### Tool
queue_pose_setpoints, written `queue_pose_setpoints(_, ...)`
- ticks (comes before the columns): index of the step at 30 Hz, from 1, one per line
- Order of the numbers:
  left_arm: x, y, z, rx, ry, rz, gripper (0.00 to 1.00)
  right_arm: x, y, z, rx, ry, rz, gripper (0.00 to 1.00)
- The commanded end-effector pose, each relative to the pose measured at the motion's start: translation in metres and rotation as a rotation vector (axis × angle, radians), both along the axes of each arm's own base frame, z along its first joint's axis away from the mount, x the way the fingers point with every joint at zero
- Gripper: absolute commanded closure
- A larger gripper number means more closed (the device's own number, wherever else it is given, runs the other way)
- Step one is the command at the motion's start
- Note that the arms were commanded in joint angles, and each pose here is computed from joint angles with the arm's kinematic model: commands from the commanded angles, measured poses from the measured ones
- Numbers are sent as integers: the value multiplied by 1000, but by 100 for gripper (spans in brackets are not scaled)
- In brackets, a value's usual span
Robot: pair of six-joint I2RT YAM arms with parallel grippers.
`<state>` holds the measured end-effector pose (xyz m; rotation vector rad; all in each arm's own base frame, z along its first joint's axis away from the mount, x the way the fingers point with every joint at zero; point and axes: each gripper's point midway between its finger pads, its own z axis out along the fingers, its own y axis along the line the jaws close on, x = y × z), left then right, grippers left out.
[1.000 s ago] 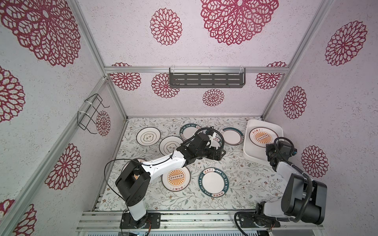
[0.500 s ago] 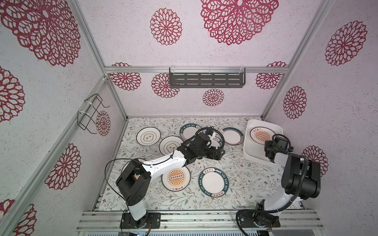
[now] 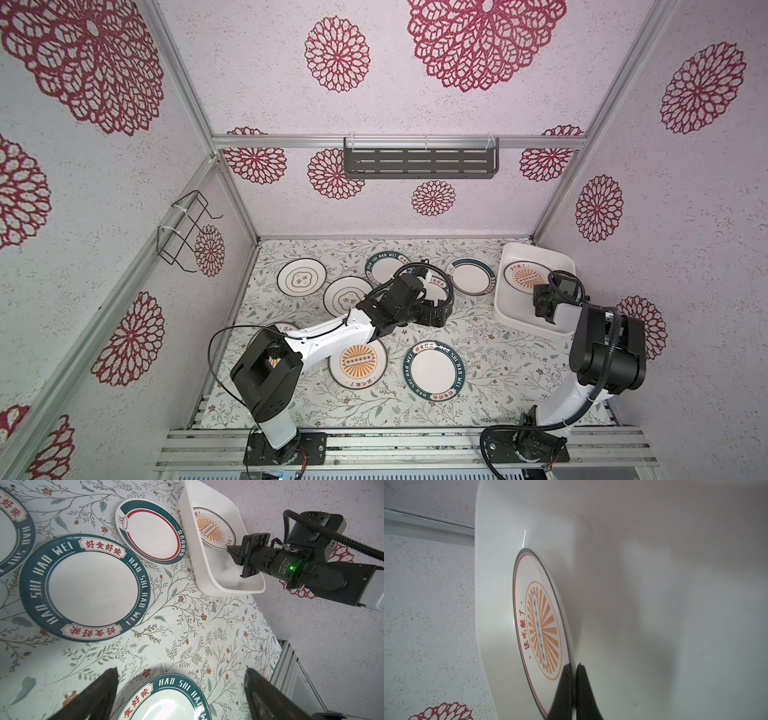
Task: Place the plates into the plastic bin on the countertop
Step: Place the plate in the plastic bin.
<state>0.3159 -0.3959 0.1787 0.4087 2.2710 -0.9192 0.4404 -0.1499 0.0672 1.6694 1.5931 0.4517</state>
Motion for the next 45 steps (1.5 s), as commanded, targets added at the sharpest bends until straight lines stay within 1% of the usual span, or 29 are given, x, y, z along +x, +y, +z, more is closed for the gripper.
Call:
queue_pose_setpoints(1, -4, 4, 17, -18, -32, 11, 3, 9, -4, 18, -22, -34, -9, 100)
queue_pose_setpoints(6, -4, 5, 21, -18, -44, 13, 3, 8, -2, 14, -16, -11, 3, 99)
queue_pose_setpoints(12, -5, 8, 25, -19, -56, 16, 3, 9, -1, 20, -20, 4, 26, 79)
queue_pose_setpoints(14, -6, 10, 27, -18, -62, 19, 3, 10, 0, 24, -26, 11, 41, 69)
queue_pose_setpoints(15, -5, 11, 28, -17, -66, 22, 3, 11, 1, 27, -29, 11, 50, 59)
queue_pose_setpoints(16, -6, 12, 29, -17, -68, 24, 3, 12, 1, 30, -29, 12, 61, 47)
queue_pose_setpoints(17, -6, 13, 29, -18, -70, 26, 3, 12, 3, 32, -23, 15, 72, 42)
queue_pose_setpoints(18, -7, 14, 30, -20, -71, 29, 3, 12, 3, 34, -17, 14, 76, 40)
queue_pose_setpoints(20, -8, 16, 32, -27, -78, 32, 3, 8, 5, 41, -12, 13, 79, 30)
queue_pose_setpoints(21, -9, 18, 34, -30, -81, 33, 3, 6, 6, 44, -12, 17, 80, 28)
queue_pose_setpoints(25, -13, 26, 41, -35, -103, 36, 3, -1, 10, 64, -29, 39, 109, 26)
queue_pose_setpoints(28, -18, 37, 46, -31, -127, 52, 3, -6, 19, 90, -75, -5, 160, 26)
queue_pose_setpoints(30, -21, 45, 48, -29, -138, 62, 3, -6, 32, 112, -125, -43, 232, 26)
queue_pose_setpoints(32, -25, 54, 49, -19, -148, 72, 3, -8, 51, 130, -172, -53, 328, 26)
queue_pose_setpoints(34, -29, 65, 47, -2, -147, 83, 3, -14, 79, 150, -242, -55, 447, 26)
queue_pose_setpoints(36, -33, 74, 43, 18, -140, 94, 3, -23, 111, 161, -317, -32, 571, 22)
queue_pose_setpoints(37, -35, 79, 40, 30, -133, 101, 3, -30, 130, 164, -352, -13, 646, 17)
queue_pose_setpoints(39, -39, 88, 35, 53, -122, 110, 3, -46, 167, 164, -380, 11, 816, 15)
queue_pose_setpoints(41, -45, 96, 30, 67, -109, 122, 3, -69, 190, 160, -385, 50, 927, 2)
queue_pose_setpoints(45, -54, 109, 14, 90, -72, 136, 3, -119, 234, 144, -329, 57, 1074, 1)
